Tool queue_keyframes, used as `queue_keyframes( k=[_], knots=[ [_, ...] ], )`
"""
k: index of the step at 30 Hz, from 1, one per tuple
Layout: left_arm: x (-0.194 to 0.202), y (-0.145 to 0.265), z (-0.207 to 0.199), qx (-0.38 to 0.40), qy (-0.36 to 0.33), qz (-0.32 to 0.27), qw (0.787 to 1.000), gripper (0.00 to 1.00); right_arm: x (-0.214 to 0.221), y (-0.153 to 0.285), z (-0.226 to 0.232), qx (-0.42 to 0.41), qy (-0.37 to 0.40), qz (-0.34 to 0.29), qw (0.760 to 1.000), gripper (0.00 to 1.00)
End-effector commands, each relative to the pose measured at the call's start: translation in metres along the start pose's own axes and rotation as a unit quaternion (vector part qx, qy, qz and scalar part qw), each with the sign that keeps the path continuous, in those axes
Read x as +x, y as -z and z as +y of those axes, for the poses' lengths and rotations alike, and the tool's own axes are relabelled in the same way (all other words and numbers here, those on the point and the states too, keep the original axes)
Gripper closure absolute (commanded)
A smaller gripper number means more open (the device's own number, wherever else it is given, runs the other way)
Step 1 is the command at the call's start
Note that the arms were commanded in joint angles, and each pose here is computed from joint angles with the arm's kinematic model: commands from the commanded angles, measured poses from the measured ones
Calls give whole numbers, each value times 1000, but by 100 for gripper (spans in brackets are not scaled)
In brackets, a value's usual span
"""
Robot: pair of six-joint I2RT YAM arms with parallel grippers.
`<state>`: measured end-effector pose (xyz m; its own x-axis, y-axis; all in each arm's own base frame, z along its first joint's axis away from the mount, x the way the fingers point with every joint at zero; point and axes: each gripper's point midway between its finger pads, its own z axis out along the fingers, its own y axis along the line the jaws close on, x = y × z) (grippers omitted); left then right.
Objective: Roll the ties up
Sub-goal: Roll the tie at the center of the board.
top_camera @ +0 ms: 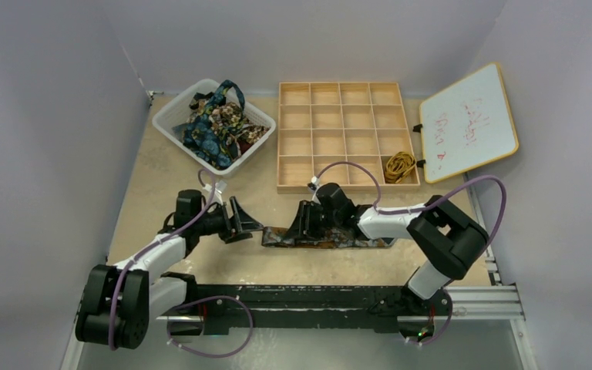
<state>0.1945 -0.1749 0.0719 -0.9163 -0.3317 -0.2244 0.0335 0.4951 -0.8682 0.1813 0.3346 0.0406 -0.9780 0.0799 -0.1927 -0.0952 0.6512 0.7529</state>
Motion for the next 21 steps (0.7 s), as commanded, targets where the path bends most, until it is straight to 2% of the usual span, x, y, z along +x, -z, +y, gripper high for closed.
queue_keyframes(
  k=[1, 6, 11, 21],
  knots=[
    [4, 0, -2, 25, -19, 5, 999, 29, -8, -3, 8, 0, 12, -1, 1000, 60],
    [10, -2, 1, 29, -20, 12, 999, 30, -10, -8, 1, 16, 8, 1, 1000, 66],
    [12, -7, 5, 26, -17, 18, 999, 31, -12, -8, -5, 24, 8, -2, 1000, 66],
    [-2, -26, 8, 1, -20, -11, 1000, 32, -8, -15, -8, 12, 15, 20, 1000, 64]
  ],
)
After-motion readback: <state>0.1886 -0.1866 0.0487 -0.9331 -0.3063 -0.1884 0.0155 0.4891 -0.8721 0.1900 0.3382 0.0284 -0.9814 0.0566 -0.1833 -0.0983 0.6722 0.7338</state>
